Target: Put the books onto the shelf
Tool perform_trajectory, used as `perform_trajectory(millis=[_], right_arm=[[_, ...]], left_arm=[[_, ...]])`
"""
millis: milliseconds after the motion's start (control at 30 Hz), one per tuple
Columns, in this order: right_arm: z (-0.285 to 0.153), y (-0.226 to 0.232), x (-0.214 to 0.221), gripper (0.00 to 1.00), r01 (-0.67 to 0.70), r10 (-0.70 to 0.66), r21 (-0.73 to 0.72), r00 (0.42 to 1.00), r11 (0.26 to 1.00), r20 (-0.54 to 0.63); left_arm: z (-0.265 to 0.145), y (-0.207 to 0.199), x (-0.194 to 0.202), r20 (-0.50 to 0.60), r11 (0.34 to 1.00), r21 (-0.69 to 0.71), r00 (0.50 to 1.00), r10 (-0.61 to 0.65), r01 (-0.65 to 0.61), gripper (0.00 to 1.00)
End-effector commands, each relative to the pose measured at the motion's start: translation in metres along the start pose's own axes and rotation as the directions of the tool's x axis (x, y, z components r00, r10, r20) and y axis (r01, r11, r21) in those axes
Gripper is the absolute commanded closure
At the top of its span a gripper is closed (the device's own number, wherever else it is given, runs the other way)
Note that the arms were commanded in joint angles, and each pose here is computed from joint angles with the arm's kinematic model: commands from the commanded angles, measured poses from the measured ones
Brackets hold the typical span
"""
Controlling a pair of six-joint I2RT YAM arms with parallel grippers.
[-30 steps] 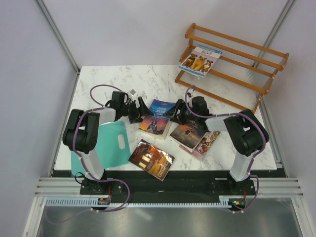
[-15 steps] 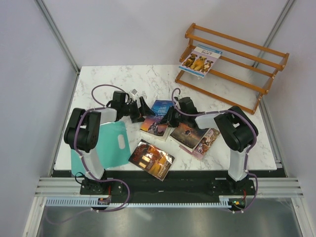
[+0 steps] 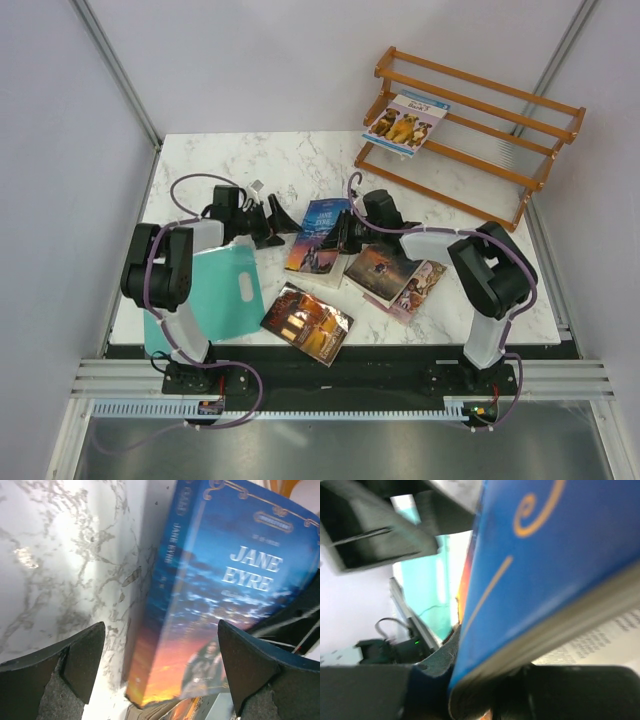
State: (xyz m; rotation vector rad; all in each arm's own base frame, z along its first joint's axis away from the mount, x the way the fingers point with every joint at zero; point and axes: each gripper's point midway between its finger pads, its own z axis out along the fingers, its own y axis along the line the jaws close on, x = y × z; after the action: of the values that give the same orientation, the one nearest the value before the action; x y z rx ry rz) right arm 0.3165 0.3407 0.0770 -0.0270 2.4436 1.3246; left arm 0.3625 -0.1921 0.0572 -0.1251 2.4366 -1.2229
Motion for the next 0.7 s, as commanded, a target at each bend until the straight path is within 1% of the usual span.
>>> perform_trajectory(millis=[0, 33, 67, 133, 167, 233, 300, 333, 367, 400, 433, 467, 500, 533, 567, 600, 633, 667], right_arm=[[-0.034, 0.087, -0.035, 0.98, 0.176, -0.143, -0.298, 0.982, 0.938, 0.127], [-0.037, 0.097, -0.038, 0.98, 0.18, -0.142, -0.334, 0.98, 0.925, 0.136], [-0.037, 0.099, -0.036, 0.98, 0.175, -0.14, -0.355, 0.983, 0.918, 0.122], [-0.038, 0.106, -0.037, 0.97, 0.181, -0.143, -0.392, 0.982, 0.902, 0.125], [-0.037, 0.107, -0.036, 0.95, 0.159, -0.124, -0.404, 0.986, 0.901, 0.113], [-0.034, 0.105, -0.033, 0.94, 0.146, -0.116, -0.421, 0.989, 0.895, 0.096], [-0.028, 0.096, -0.029, 0.91, 0.116, -0.097, -0.41, 0.993, 0.905, 0.069], [-0.025, 0.092, -0.028, 0.91, 0.106, -0.09, -0.402, 0.994, 0.91, 0.059], [-0.022, 0.087, -0.027, 0.87, 0.092, -0.078, -0.386, 0.996, 0.918, 0.052], [-0.016, 0.073, -0.021, 0.82, 0.07, -0.067, -0.342, 0.998, 0.937, 0.021], [-0.013, 0.067, -0.022, 0.78, 0.066, -0.062, -0.315, 0.998, 0.947, 0.02], [-0.011, 0.061, -0.021, 0.67, 0.061, -0.058, -0.289, 0.998, 0.955, 0.018], [-0.01, 0.05, -0.018, 0.6, 0.051, -0.05, -0.24, 0.999, 0.969, 0.011], [-0.008, 0.043, -0.021, 0.54, 0.056, -0.05, -0.202, 0.998, 0.978, 0.034], [-0.011, 0.039, -0.024, 0.43, 0.054, -0.045, -0.163, 0.997, 0.985, 0.058], [-0.012, 0.026, -0.02, 0.38, 0.025, -0.021, -0.098, 0.999, 0.995, 0.044], [-0.014, 0.022, -0.021, 0.34, 0.043, -0.039, -0.069, 0.998, 0.997, 0.054], [-0.018, 0.018, -0.028, 0.26, 0.045, -0.043, -0.024, 0.995, 0.999, 0.095]], left_arm=[[-0.007, -0.015, 0.001, -0.007, 0.991, 0.127, 0.999, 0.04, -0.039, 0.0], [-0.007, -0.023, 0.001, 0.007, 0.98, 0.187, 0.998, 0.068, -0.068, 0.0], [-0.008, -0.029, 0.001, 0.004, 0.975, 0.221, 0.999, 0.036, -0.036, 0.0], [-0.007, -0.037, 0.01, -0.024, 0.953, 0.301, 0.999, 0.029, -0.021, 0.0], [-0.007, -0.047, 0.006, -0.006, 0.938, 0.346, 0.999, 0.041, -0.037, 0.0], [-0.007, -0.056, 0.011, -0.016, 0.916, 0.4, 0.998, 0.056, -0.045, 0.0], [-0.007, -0.07, 0.011, 0.003, 0.893, 0.443, 0.996, 0.086, -0.078, 0.0], [-0.007, -0.074, 0.012, 0.0, 0.885, 0.457, 0.995, 0.096, -0.086, 0.02], [-0.006, -0.08, 0.014, -0.006, 0.878, 0.471, 0.995, 0.102, -0.087, 0.07], [-0.007, -0.086, 0.013, 0.008, 0.864, 0.49, 0.992, 0.126, -0.114, 0.14], [-0.007, -0.088, 0.013, 0.002, 0.856, 0.504, 0.991, 0.135, -0.118, 0.43], [-0.006, -0.091, 0.014, -0.016, 0.853, 0.513, 0.993, 0.118, -0.093, 0.72], [-0.008, -0.096, 0.011, 0.001, 0.835, 0.537, 0.99, 0.138, -0.117, 0.98], [-0.011, -0.1, 0.012, -0.002, 0.82, 0.56, 0.989, 0.146, -0.12, 0.98], [-0.011, -0.1, 0.013, -0.033, 0.818, 0.571, 0.994, 0.104, -0.067, 0.98], [-0.013, -0.103, 0.011, -0.022, 0.808, 0.584, 0.994, 0.107, -0.074, 0.98], [-0.016, -0.107, 0.008, 0.007, 0.792, 0.602, 0.992, 0.125, -0.104, 0.98], [-0.02, -0.11, 0.005, 0.006, 0.789, 0.608, 0.994, 0.108, -0.089, 0.98]])
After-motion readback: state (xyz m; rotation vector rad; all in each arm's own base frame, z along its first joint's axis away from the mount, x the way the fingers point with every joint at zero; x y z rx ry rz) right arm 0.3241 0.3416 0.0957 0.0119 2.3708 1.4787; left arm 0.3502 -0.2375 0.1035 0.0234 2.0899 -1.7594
